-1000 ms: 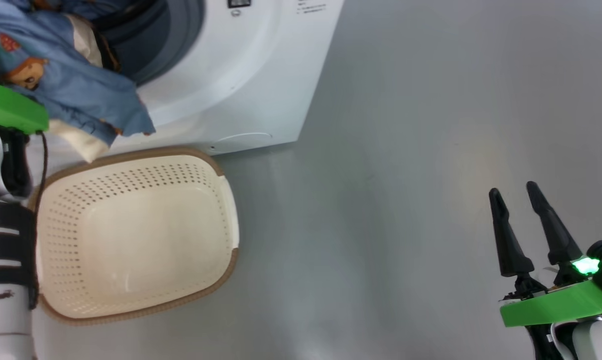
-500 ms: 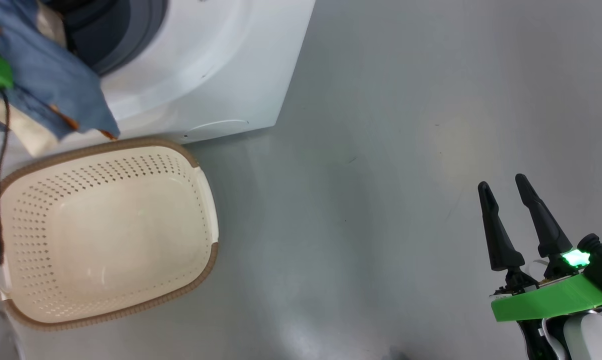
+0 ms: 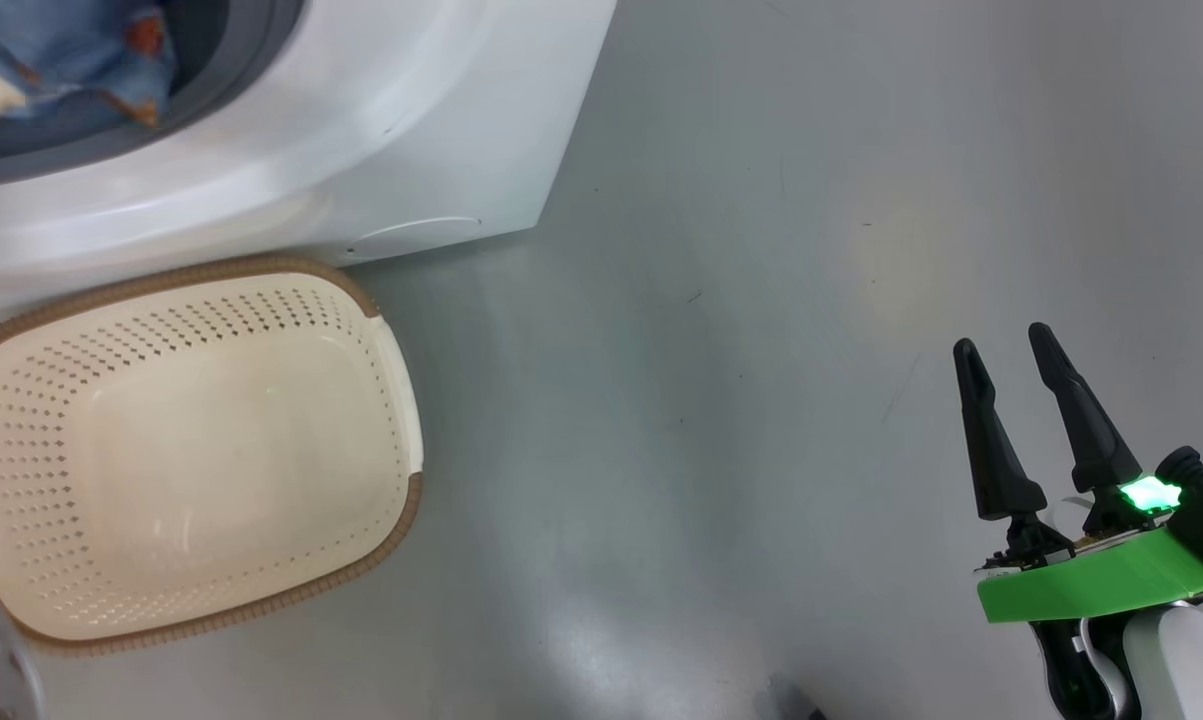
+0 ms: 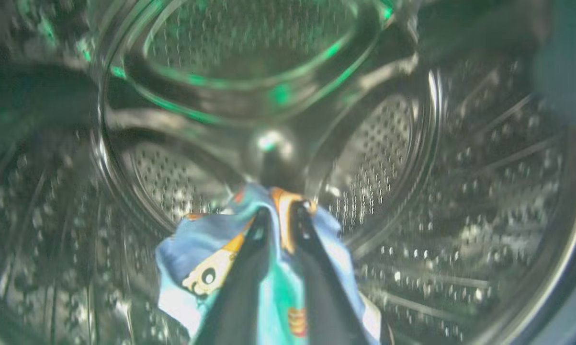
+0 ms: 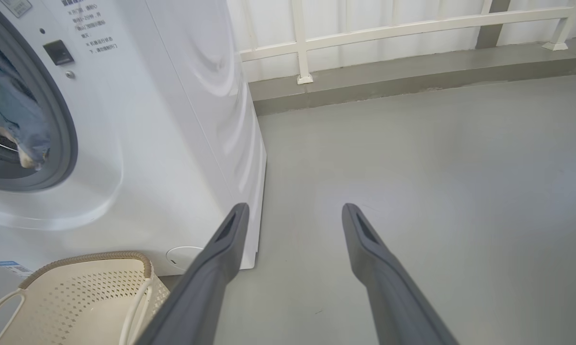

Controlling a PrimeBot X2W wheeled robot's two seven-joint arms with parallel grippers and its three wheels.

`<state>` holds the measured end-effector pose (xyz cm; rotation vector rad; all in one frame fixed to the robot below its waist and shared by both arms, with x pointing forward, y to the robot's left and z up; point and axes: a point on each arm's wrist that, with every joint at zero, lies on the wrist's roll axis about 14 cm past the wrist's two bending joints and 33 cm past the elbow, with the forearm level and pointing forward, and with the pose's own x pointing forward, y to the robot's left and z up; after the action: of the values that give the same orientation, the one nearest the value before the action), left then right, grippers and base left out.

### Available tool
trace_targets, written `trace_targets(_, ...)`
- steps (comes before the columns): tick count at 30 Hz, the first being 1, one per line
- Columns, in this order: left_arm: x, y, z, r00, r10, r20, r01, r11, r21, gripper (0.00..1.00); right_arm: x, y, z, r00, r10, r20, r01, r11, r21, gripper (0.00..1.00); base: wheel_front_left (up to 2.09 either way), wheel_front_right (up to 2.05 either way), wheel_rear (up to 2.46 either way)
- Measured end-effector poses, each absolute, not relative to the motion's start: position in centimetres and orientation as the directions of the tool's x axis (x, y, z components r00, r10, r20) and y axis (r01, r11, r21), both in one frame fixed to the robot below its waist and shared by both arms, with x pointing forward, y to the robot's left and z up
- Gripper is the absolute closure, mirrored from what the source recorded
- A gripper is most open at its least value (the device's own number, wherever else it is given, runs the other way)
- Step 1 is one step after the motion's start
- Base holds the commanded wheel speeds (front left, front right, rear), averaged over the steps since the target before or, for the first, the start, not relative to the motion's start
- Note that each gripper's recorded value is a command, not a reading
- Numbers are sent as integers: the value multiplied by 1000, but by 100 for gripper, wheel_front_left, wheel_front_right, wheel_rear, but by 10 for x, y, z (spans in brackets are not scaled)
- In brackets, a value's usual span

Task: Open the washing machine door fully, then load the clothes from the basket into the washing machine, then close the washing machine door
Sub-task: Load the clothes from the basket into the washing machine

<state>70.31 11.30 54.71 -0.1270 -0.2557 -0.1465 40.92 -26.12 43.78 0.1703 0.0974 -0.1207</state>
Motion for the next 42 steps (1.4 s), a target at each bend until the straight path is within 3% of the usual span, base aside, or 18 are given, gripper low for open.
trace_targets(12, 696, 129, 510, 983, -91, 161, 115, 982, -147, 0, 414, -256, 434, 989, -95, -110, 113, 979, 172, 0, 0, 0, 0)
trace_targets(27, 653, 116, 457, 991, -128, 26, 131, 972, -197, 0, 421, -246, 440, 995, -58, -86, 74, 980, 186, 0, 0, 0, 0)
trace_targets(35, 619, 117, 438, 992, -127, -18, 120, 970, -212, 0, 426, -243, 445, 997, -34, -69, 46, 983, 180, 0, 0, 0, 0)
trace_targets(37, 574, 129, 437, 993, -114, -29, 106, 975, -196, 0, 417, -245, 452, 998, -32, -58, 42, 984, 175, 0, 0, 0, 0)
trace_targets(42, 538, 139, 443, 994, -104, -33, 97, 980, -172, 0, 405, -244, 462, 999, -20, -45, 27, 985, 168, 0, 0, 0, 0)
